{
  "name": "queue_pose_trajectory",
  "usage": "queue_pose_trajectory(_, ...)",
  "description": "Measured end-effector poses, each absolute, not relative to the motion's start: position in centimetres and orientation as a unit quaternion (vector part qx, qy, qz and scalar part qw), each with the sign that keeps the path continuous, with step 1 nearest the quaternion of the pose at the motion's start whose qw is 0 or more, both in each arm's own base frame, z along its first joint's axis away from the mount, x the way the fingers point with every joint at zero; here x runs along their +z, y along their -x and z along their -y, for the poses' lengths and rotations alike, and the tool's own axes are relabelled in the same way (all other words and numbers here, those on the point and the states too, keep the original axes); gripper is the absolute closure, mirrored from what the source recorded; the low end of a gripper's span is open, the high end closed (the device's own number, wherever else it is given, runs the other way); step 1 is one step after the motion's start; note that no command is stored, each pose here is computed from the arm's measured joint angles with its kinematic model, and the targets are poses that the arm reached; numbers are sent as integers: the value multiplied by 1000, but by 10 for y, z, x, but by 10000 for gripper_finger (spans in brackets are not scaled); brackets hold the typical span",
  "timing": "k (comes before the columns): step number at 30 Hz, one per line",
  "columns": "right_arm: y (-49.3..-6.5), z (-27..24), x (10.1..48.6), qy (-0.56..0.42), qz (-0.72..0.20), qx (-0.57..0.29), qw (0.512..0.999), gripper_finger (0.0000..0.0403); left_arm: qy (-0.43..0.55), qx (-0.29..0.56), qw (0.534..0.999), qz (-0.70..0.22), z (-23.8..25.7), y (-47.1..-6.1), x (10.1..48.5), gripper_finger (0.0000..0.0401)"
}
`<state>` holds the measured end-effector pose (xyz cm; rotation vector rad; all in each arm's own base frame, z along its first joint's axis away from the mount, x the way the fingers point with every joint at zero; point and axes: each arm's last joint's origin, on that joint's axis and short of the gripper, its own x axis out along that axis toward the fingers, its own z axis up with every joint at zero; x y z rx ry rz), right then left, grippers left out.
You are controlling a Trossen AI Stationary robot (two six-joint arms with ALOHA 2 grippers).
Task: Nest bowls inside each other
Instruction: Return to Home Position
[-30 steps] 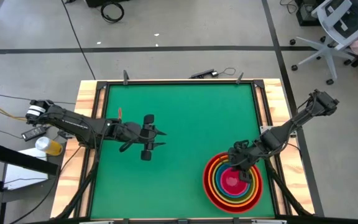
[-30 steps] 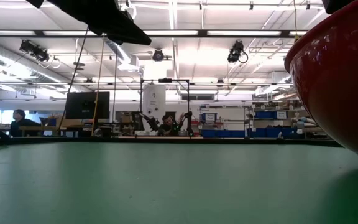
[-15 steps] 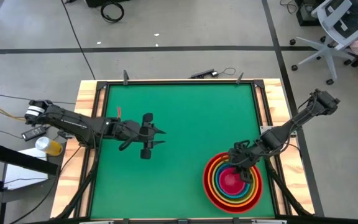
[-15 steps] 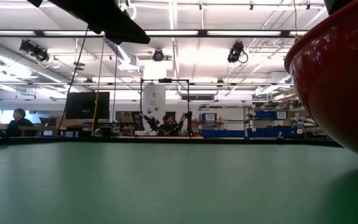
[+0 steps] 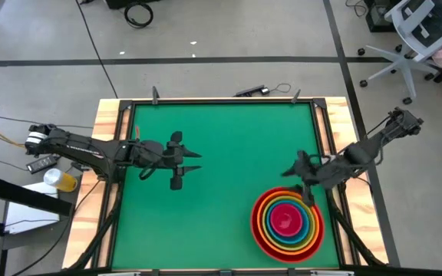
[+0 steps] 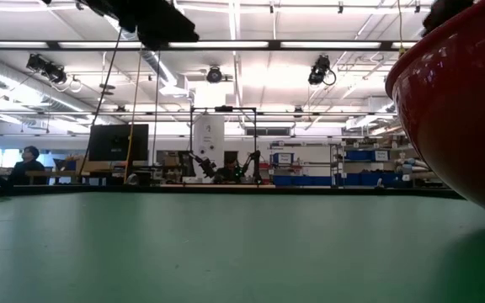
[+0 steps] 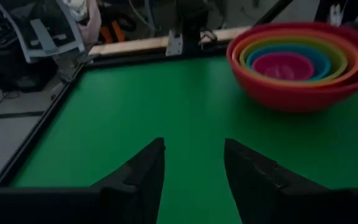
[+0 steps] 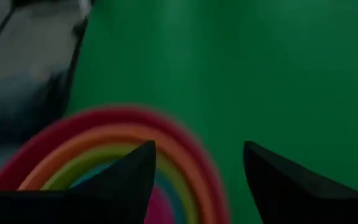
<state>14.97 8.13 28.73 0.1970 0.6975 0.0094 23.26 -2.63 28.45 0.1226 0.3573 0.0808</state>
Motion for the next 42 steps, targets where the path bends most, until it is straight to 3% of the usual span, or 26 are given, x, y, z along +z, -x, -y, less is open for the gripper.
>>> queue_pose_trajectory(4, -148, -73, 303, -50, -254, -38, 965, 182, -58, 33, 986, -154, 29, -230, 291, 244)
queue_pose_trajectory(9, -175, -62, 315, -38, -181, -30, 982, 236, -62, 29, 994, -91, 27, -236, 302, 260)
queue_pose_trajectory(13, -188, -51, 327, -43, -118, -29, 992, 304, -48, 24, 997, -56, 22, -229, 313, 277)
queue_pose_trajectory(17, -181, -42, 337, 14, -85, -36, 996, 388, -45, 30, 998, -17, 17, -208, 331, 301)
queue_pose_trajectory(25, -131, -31, 354, -1, -47, -63, 997, 398, -74, 28, 997, 6, 12, -153, 350, 392)
queue_pose_trajectory(32, -98, -25, 338, -34, -66, -39, 996, 400, -77, 8, 997, -10, 17, -149, 338, 391)
queue_pose_trajectory(42, -99, -29, 265, -54, -46, 25, 997, 402, -57, 9, 998, 28, 17, -144, 258, 391)
